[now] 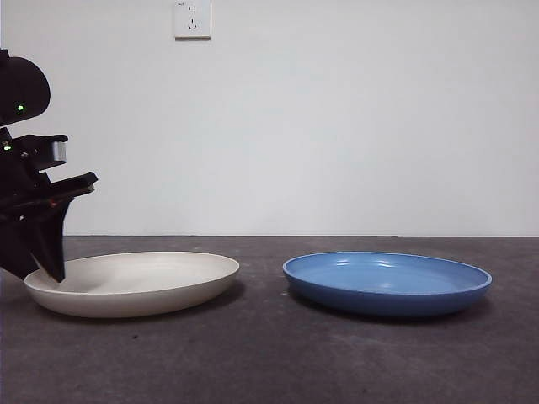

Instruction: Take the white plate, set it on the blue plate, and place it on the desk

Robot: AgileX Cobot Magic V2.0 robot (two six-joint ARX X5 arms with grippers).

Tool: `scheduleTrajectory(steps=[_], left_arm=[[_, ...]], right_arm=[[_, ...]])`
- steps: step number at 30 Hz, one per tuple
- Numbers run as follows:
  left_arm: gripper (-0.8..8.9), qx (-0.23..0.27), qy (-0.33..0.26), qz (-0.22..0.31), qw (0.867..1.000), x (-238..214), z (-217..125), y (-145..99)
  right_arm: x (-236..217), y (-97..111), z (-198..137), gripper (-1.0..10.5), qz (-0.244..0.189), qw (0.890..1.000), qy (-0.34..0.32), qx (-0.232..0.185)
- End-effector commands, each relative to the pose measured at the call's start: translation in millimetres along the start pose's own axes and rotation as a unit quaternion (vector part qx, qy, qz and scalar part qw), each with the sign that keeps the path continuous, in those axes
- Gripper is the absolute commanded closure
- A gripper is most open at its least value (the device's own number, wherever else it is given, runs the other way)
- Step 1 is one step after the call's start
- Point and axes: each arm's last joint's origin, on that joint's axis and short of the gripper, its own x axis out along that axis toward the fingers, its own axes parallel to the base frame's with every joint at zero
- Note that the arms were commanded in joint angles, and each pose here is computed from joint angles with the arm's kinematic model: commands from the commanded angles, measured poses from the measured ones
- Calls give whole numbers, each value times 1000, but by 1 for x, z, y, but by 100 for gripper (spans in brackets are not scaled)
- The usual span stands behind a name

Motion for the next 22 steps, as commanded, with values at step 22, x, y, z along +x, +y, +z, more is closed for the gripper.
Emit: scheduleTrajectory(steps=[22], left_arm=[[797,-44,-95,-33,994,-59,28,-18]], right_arm=[[-3,1,4,521,2,1000,-10,-4]])
